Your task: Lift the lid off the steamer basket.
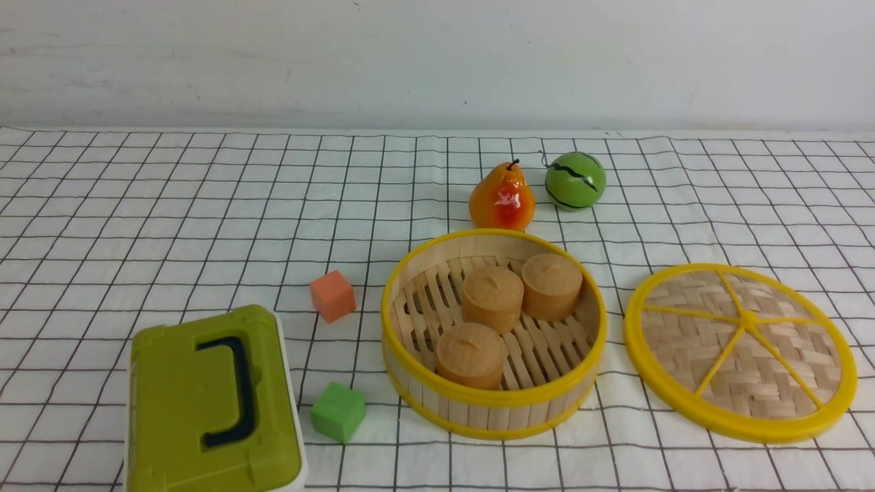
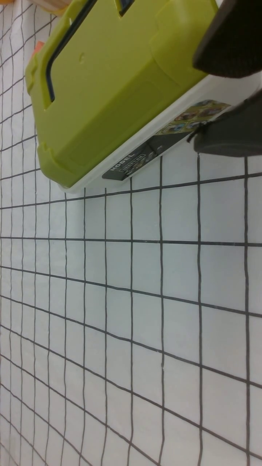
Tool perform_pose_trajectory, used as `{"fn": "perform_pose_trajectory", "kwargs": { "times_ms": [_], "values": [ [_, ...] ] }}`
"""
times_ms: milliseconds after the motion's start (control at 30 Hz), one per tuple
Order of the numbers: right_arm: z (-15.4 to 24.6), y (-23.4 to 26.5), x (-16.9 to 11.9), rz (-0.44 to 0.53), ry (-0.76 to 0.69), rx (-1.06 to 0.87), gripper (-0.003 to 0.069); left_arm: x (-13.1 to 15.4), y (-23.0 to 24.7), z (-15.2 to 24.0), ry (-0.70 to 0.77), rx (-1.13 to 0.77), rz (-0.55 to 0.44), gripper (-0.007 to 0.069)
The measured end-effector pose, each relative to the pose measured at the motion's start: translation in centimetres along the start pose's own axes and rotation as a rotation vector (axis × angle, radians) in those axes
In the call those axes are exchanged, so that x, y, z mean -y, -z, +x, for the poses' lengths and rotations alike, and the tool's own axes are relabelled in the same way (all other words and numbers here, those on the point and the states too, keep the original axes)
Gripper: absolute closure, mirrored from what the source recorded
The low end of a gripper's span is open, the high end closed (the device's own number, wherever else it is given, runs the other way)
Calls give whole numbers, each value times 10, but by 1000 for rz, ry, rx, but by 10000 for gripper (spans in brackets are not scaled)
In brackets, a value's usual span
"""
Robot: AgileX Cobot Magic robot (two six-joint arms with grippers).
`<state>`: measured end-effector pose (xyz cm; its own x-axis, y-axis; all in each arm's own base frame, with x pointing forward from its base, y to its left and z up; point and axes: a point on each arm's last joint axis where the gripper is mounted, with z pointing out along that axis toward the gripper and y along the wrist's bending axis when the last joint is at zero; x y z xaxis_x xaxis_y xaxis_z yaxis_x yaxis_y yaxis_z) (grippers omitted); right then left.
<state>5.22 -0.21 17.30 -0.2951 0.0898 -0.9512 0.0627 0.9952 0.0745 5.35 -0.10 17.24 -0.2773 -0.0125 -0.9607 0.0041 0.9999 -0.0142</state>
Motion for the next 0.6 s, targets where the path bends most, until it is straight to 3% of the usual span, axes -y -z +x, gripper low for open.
{"fn": "perform_pose_trajectory", "kwargs": {
  "times_ms": [600],
  "values": [
    [0,0,0,0,0,0,589,0,0,0,0,0,0,386]
  ]
}}
